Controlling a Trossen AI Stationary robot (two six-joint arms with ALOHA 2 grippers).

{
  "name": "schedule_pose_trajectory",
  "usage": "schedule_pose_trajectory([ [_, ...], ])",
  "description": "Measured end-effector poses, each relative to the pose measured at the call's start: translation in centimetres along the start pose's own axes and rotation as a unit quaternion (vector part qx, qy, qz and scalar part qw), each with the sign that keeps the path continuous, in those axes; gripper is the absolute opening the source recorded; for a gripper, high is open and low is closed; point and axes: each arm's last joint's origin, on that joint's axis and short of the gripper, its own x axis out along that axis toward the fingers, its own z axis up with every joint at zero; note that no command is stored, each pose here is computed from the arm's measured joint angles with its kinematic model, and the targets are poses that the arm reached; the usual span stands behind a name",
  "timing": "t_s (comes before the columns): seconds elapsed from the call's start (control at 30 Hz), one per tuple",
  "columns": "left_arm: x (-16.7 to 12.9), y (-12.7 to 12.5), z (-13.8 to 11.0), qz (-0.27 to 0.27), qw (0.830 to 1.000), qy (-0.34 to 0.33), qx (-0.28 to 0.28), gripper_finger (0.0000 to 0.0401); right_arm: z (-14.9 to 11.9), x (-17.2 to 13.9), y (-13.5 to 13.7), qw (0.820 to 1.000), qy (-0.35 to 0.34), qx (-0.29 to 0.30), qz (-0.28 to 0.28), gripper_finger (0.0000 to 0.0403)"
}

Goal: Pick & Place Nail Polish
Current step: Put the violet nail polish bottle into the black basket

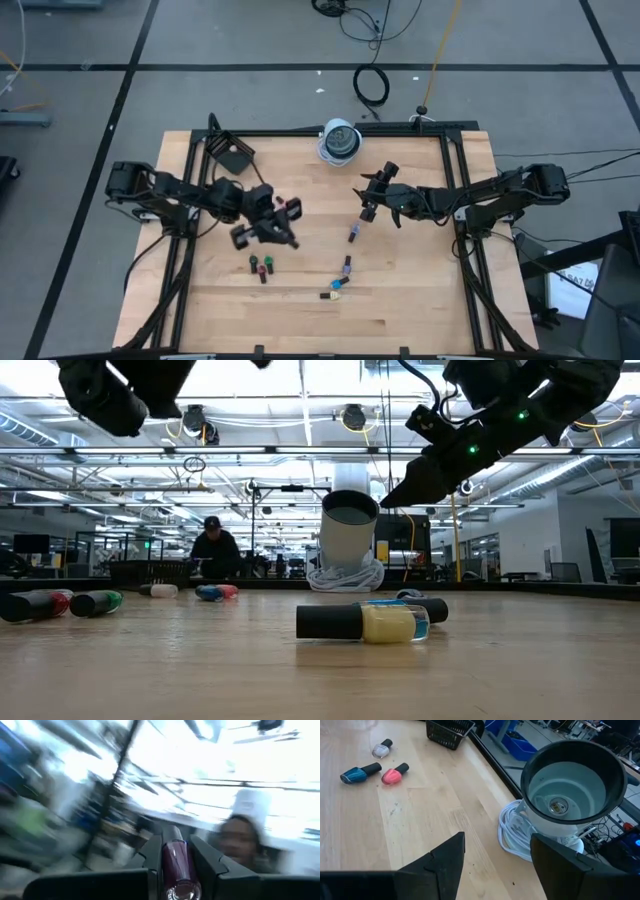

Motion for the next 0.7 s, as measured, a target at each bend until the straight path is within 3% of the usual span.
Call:
schedule_pose_trajectory([
  [0.1,0.6,-0.7,0.2,-0.042,0.999,0.025,-0.009,0.0055,0.1,0.0,0.0,1.000,-0.003,0.002,0.000,0.0212],
  [0.27,0.9,-1.0,0.0,-0.050,0.998,0.031,0.006,0.0055,0.1,0.0,0.0,1.000,-0.005,0.003,-0.001,0.0212],
  [0.43,0.6,-0.5,0.1,-0.032,0.999,0.038,0.000,0.0055,0.1,0.0,0.0,1.000,-0.005,0.007,-0.001,0.0212],
  [0.57,0.4,0.1,-0.1,-0.009,0.998,0.043,0.044,0.0055,0.1,0.0,0.0,1.000,-0.005,0.007,-0.001,0.0212],
  [0.7,0.0,1.4,-0.9,0.061,0.993,0.067,0.078,0.0055,0.1,0.0,0.0,1.000,-0.004,0.006,-0.001,0.0212],
])
